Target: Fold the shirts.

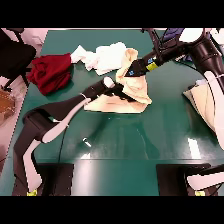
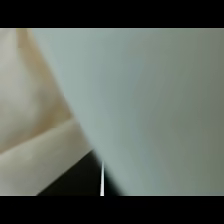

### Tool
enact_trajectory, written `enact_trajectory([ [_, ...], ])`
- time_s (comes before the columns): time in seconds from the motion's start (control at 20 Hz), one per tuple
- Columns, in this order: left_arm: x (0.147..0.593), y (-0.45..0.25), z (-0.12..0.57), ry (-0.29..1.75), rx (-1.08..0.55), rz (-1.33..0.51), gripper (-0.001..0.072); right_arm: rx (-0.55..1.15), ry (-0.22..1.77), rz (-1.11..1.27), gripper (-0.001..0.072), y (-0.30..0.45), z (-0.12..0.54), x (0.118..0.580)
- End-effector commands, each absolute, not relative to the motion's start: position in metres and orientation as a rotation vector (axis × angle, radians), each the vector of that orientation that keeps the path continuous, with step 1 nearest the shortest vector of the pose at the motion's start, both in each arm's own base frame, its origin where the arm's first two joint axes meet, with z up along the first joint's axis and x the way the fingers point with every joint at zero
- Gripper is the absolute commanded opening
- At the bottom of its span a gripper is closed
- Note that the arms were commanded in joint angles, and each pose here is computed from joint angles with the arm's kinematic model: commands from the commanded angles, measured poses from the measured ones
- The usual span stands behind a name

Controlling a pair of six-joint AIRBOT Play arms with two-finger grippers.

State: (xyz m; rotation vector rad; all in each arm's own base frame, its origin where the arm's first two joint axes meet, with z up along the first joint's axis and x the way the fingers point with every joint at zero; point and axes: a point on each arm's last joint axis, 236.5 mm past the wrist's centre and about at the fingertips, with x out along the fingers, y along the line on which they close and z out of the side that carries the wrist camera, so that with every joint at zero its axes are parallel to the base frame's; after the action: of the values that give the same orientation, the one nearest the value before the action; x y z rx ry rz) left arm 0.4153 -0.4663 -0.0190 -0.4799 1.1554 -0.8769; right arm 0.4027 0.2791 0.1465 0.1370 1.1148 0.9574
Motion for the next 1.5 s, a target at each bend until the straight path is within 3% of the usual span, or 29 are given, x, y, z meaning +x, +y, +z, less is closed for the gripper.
enact_trajectory([
  [0.0,0.432,-0.382,-0.014,1.239,-0.286,-0.7,0.0022,0.148,1.11,0.932,0.0023,0.274,0.15,0.406],
  [0.15,0.452,-0.265,-0.006,1.25,0.034,-0.403,0.0023,0.152,1.098,0.937,0.0024,0.275,0.155,0.405],
  [0.25,0.468,-0.208,0.021,1.194,0.117,-0.271,0.0024,0.145,1.091,0.953,0.0024,0.285,0.155,0.401],
  [0.5,0.489,-0.138,0.113,0.994,-0.004,-0.155,0.0024,0.155,1.103,1.02,0.0024,0.331,0.139,0.392],
  [0.8,0.464,-0.106,0.196,0.844,-0.055,-0.127,0.0024,0.317,1.078,1.116,0.0031,0.433,0.102,0.388],
  [0.85,0.458,-0.106,0.202,0.84,-0.06,-0.132,0.0024,0.393,1.089,1.136,0.0228,0.453,0.094,0.387],
  [0.9,0.453,-0.105,0.207,0.839,-0.06,-0.133,0.0024,0.483,1.098,1.166,0.0594,0.471,0.089,0.385],
  [0.95,0.45,-0.104,0.208,0.843,-0.051,-0.135,0.0025,0.562,1.098,1.198,0.065,0.482,0.088,0.385],
  [1.05,0.448,-0.103,0.207,0.849,-0.024,-0.145,0.0025,0.658,1.116,1.218,0.0648,0.484,0.086,0.391],
  [1.2,0.445,-0.103,0.204,0.865,0.001,-0.154,0.0025,0.62,1.156,1.18,0.0638,0.444,0.084,0.406],
  [1.35,0.438,-0.101,0.201,0.894,0.029,-0.163,0.0026,0.472,1.29,0.972,0.0638,0.348,0.052,0.423],
  [1.45,0.433,-0.1,0.203,0.9,0.029,-0.164,0.0026,0.539,1.36,0.848,0.0638,0.279,0.034,0.425],
])
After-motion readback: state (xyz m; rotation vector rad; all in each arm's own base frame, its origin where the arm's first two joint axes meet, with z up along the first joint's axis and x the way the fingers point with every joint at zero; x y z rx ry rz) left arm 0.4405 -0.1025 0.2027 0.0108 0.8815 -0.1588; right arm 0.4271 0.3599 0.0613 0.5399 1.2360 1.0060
